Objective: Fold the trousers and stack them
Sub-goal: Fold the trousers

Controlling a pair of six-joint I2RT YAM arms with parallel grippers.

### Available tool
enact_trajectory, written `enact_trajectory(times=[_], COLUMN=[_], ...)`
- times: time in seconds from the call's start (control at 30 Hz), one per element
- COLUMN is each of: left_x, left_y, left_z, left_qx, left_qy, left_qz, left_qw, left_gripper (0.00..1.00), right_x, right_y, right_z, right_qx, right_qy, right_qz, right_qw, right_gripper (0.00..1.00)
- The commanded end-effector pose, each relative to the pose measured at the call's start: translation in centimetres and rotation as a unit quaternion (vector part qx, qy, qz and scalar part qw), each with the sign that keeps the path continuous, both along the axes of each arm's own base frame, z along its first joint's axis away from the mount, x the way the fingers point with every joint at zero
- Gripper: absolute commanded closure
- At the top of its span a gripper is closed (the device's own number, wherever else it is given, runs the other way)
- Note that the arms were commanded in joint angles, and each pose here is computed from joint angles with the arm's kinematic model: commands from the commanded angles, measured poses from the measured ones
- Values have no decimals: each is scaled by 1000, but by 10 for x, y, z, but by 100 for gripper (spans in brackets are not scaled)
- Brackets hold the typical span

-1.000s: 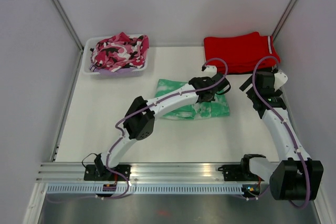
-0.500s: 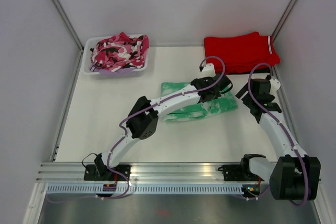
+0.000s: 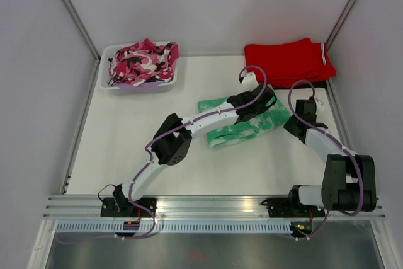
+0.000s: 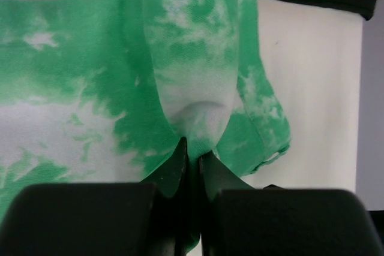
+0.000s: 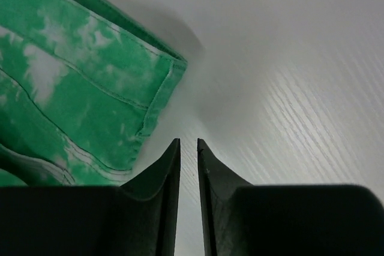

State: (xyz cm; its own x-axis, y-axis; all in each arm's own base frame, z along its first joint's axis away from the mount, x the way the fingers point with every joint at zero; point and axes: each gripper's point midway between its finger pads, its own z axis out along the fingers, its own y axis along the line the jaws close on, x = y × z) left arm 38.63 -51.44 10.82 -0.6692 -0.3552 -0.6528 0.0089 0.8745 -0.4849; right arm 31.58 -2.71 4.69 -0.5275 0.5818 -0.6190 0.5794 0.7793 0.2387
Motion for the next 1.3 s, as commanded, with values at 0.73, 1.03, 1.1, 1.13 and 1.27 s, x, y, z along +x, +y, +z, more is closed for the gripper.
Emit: enact_trajectory(times=[0.73, 1.03, 1.1, 1.13, 1.27], left_x=[-4, -8, -8, -12, -22], left_y=[116, 142, 151, 158, 182], left_z=[53, 62, 70, 74, 88], left_qx=[-32, -31, -30, -26, -20], left_qy=[0, -5, -9, -11, -18], left_qz=[-51, -67, -64, -66, -71], left_qw=[998, 997, 997, 997, 997], left_gripper=[98, 98, 98, 98, 98], right_x=[89, 59, 46, 38, 2], right_y=[71, 77, 92, 109, 153], right_z=[20, -18, -24, -26, -37], right_qx=[68, 64, 71, 76, 85], right_qy=[-103, -44, -29, -23, -5], right_qz=[253, 257, 268, 286, 311], right_qw=[960, 963, 960, 955, 947], right_gripper=[29, 37, 44, 45, 47])
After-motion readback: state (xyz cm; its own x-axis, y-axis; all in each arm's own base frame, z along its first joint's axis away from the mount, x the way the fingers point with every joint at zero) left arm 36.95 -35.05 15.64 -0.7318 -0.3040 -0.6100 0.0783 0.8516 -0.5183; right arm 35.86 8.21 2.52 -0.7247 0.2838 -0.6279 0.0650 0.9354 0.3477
